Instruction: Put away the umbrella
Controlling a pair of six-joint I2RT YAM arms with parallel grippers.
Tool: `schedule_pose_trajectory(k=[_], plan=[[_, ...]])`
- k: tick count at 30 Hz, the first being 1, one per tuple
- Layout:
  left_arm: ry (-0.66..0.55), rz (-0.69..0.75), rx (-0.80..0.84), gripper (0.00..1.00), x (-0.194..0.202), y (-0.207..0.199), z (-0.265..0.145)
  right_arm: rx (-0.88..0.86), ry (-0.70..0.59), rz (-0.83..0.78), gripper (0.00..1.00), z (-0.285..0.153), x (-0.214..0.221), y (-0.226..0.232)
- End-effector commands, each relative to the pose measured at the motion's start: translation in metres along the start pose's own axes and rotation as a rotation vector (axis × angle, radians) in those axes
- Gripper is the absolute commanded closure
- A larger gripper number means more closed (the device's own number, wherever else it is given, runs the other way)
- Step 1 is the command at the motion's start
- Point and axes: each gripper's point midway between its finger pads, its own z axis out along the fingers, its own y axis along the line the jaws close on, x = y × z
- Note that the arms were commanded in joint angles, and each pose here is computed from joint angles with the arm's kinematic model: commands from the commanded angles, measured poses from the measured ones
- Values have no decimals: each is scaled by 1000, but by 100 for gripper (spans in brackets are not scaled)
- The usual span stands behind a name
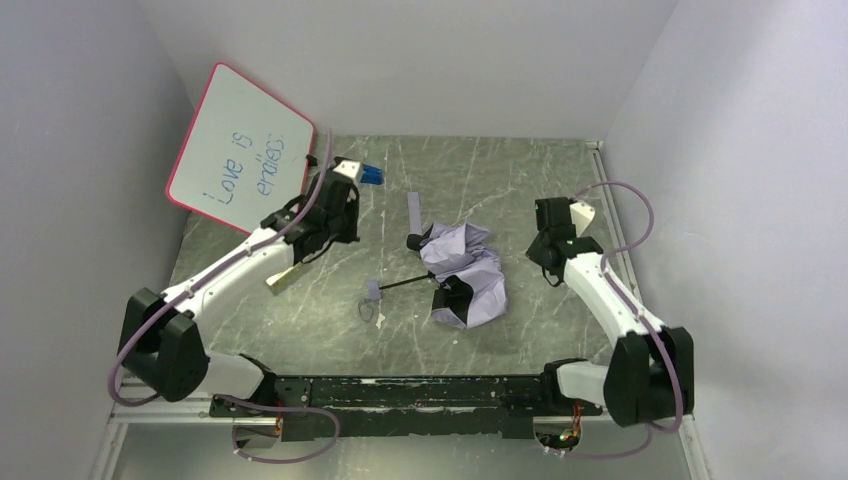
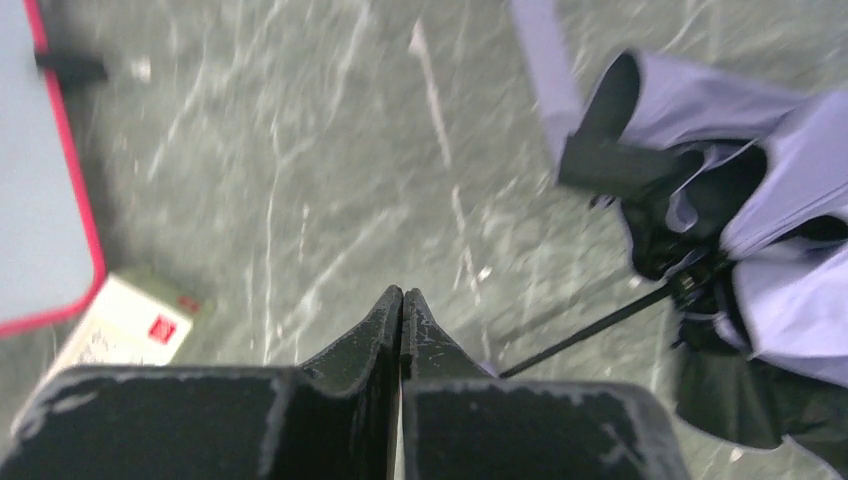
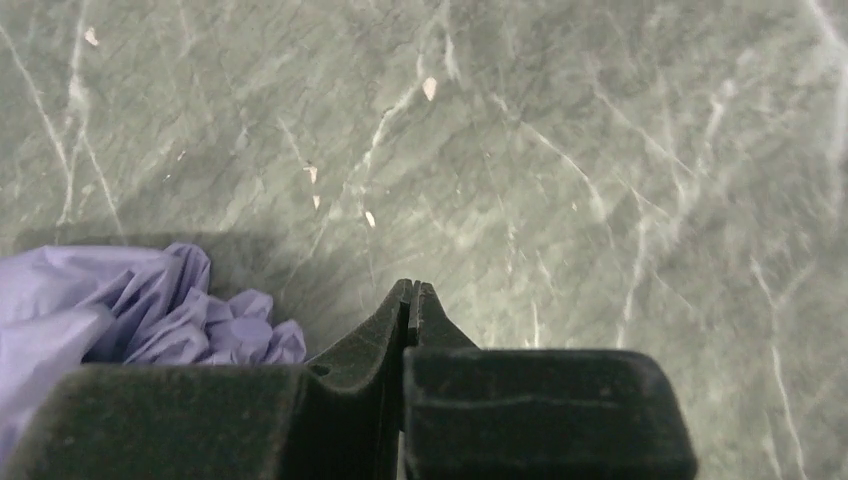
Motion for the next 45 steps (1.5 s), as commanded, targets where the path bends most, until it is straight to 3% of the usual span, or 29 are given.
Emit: schedule_pose_trajectory(k=[1, 7, 12, 18, 28, 37, 45], plan=[[36, -98, -90, 95, 38, 22, -9, -167, 49, -66, 100, 27, -9, 35], [129, -167, -139, 95, 91, 34, -1, -264, 211, -201, 100, 69, 19, 67], [166, -185, -147, 95, 119, 38, 6, -254, 224, -250, 100, 92, 24, 71], [216, -183, -46, 95, 139, 14, 20, -297, 304, -319, 100, 102, 37, 79], [242, -135, -31, 95, 170, -12, 24, -339, 370, -336, 100, 101, 57, 79], [231, -98, -26, 95, 170, -20, 42, -394, 416, -370, 100, 88, 77, 86], [227, -36, 86, 95, 154, -90, 70, -548, 467, -441, 100, 36, 145, 147]])
